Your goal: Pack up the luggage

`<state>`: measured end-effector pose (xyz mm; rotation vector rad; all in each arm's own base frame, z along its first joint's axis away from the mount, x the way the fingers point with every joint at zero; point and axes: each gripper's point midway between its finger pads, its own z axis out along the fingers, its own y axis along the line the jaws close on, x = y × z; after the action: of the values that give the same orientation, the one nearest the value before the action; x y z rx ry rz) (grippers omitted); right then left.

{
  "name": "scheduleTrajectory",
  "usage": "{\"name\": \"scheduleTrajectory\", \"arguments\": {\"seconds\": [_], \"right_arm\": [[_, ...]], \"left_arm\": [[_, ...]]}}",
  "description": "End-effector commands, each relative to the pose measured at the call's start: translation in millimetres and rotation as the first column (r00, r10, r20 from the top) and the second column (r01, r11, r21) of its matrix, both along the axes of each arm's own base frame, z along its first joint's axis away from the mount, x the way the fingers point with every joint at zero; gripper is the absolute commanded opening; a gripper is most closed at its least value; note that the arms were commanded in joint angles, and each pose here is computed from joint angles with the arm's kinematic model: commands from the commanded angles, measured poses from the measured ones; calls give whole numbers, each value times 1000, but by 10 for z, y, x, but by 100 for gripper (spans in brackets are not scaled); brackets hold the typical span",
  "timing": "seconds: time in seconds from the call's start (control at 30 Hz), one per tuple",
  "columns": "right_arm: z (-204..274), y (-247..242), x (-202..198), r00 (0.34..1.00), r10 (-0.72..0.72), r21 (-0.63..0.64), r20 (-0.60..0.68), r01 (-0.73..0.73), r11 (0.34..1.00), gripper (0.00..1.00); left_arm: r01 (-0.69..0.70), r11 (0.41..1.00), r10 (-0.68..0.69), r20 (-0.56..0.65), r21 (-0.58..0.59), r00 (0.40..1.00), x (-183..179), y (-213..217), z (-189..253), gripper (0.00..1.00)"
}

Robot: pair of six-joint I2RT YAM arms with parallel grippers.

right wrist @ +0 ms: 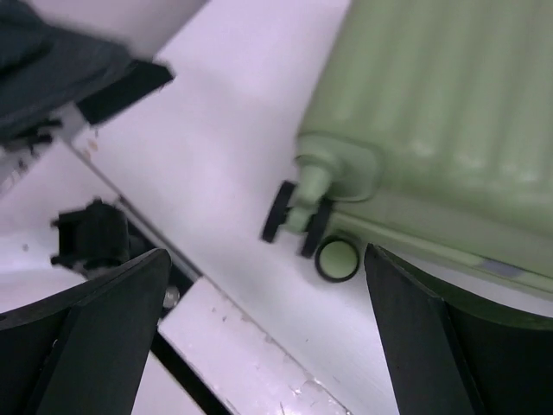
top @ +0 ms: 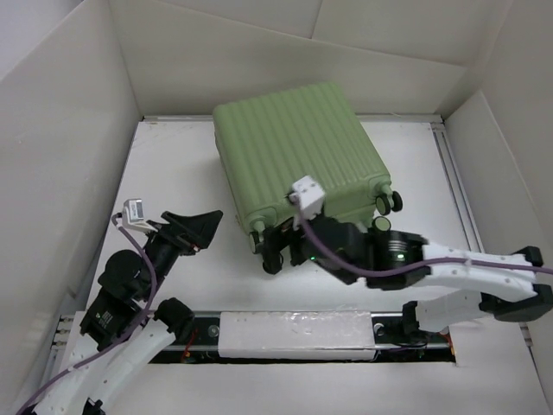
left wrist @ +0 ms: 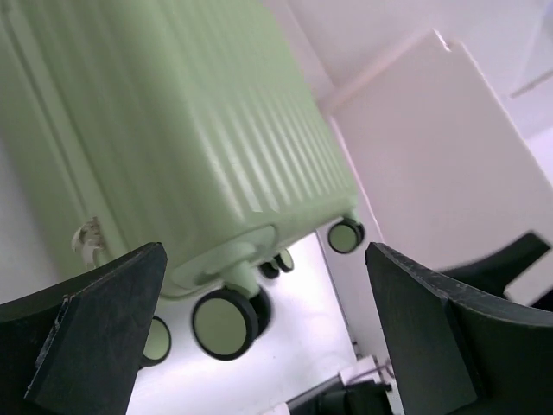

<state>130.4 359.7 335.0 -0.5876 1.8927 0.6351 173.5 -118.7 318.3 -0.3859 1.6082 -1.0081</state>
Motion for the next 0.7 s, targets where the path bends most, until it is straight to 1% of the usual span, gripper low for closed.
{"name": "scheduleTrajectory", "arguments": {"seconds": [0.0, 0.03, 0.1, 0.13, 0.17, 0.2, 0.23, 0.27, 0.3, 0.33, 0.37, 0.43, 0.47, 0.5, 0.53, 0.57, 0.6, 0.67], "right_arm": [[336, -569, 166, 987, -151, 71, 45, 148, 986, 100], [449, -763, 176, 983, -176, 115, 52, 169, 979, 100], [479, -1014, 241, 967, -244, 138, 73, 232, 963, 100], [476, -1205, 249, 960, -268, 160, 78, 253, 954, 100], [492, -1329, 270, 952, -296, 177, 84, 278, 944, 100], [509, -1454, 284, 944, -320, 196, 87, 298, 934, 100], [436, -1587, 315, 928, -361, 202, 90, 338, 919, 100], [498, -1844, 311, 918, -387, 252, 82, 357, 900, 100], [486, -1976, 316, 909, -410, 279, 73, 376, 884, 100], [377, -2099, 345, 891, -447, 282, 81, 410, 868, 100], [460, -2321, 339, 880, -473, 369, 50, 423, 827, 100], [400, -2528, 352, 861, -507, 400, 45, 449, 799, 100], [325, -2629, 376, 840, -540, 403, 51, 478, 780, 100], [348, -2805, 375, 826, -563, 452, 25, 493, 743, 100], [314, -2898, 384, 812, -583, 456, 25, 510, 729, 100], [311, -3008, 402, 788, -616, 468, 22, 536, 703, 100], [328, -3110, 401, 779, -626, 495, 11, 540, 681, 100], [321, -3226, 407, 765, -642, 471, 47, 550, 690, 100]], "left_arm": [[111, 994, -112, 90, 14, 990, -167, -113, 259, 99], [122, 992, -123, 91, 15, 988, -179, -128, 259, 99], [131, 991, -133, 86, 29, 987, -180, -145, 182, 99], [129, 991, -132, 101, 31, 986, -203, -124, 204, 99], [130, 991, -132, 91, 37, 987, -187, -136, 151, 99], [129, 991, -131, 113, 24, 985, -214, -116, 205, 99], [129, 991, -132, 103, 30, 986, -202, -125, 124, 99], [120, 993, -121, 127, 15, 985, -226, -86, 182, 99], [120, 993, -122, 116, 22, 986, -208, -100, 123, 99], [106, 994, -108, 120, 17, 987, -206, -71, 110, 99], [96, 995, -96, 128, 11, 987, -212, -43, 128, 99], [44, 998, -49, 99, 46, 994, -155, 34, 19, 99], [19, 998, -25, 97, 57, 995, -142, 82, 16, 99], [-6, 998, 1, 84, 64, 996, -115, 120, 16, 99], [-52, 996, 47, 73, 69, 996, -73, 193, -15, 99], [-69, 995, 64, 73, 68, 995, -67, 226, 43, 99], [-82, 994, 78, 61, 78, 995, -41, 237, 45, 99], [-106, 992, 101, 75, 64, 992, -17, 270, 175, 99]]}}
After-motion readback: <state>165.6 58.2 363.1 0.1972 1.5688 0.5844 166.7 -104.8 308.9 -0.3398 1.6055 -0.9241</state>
